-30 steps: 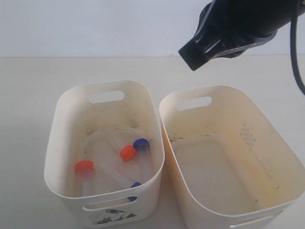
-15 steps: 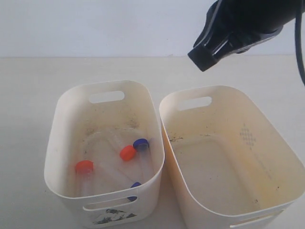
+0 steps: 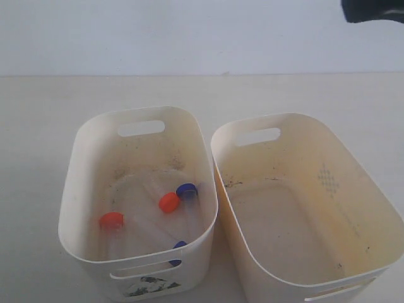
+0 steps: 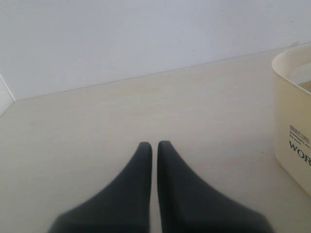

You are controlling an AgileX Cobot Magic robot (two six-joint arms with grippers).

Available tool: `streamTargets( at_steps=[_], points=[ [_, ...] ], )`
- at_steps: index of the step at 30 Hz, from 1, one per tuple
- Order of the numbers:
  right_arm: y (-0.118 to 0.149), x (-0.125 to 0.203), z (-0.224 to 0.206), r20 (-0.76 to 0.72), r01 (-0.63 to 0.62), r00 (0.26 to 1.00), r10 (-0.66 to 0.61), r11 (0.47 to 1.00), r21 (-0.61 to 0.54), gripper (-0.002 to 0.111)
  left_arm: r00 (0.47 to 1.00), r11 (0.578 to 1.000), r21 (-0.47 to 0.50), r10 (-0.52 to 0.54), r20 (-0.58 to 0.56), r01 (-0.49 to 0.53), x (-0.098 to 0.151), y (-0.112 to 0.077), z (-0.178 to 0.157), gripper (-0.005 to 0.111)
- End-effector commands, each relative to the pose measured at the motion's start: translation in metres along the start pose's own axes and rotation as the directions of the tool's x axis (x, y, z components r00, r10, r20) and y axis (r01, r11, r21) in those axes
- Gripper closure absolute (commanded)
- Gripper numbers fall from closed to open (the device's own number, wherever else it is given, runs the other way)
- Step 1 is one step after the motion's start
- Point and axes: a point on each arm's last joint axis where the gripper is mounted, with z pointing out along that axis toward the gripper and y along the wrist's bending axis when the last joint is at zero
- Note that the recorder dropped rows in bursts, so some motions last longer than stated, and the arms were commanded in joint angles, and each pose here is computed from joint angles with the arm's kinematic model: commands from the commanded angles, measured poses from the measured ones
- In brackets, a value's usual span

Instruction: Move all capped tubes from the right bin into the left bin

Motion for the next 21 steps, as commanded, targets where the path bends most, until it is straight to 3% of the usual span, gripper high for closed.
streamTargets(
  at_steps=[1,11,21],
  points=[
    [-0.014,0.033,-0.023,0.145,-0.135,0.982,0.123,0.988,0.076,0.108,1.0,1.0,0.002,-0.017,0.012,0.017,-0.002,0.0,0.0,0.102],
    [-0.013,0.132,-0.057,0.419,-0.282,0.896,0.146,0.916,0.284,0.108,1.0,1.0,0.002,-0.017,0.012,0.017,-0.002,0.0,0.0,0.102],
    [0.006,0.21,-0.05,0.507,-0.365,0.846,0.167,0.873,0.322,0.108,1.0,1.0,0.002,-0.017,0.012,0.017,-0.002,0.0,0.0,0.102]
  ],
)
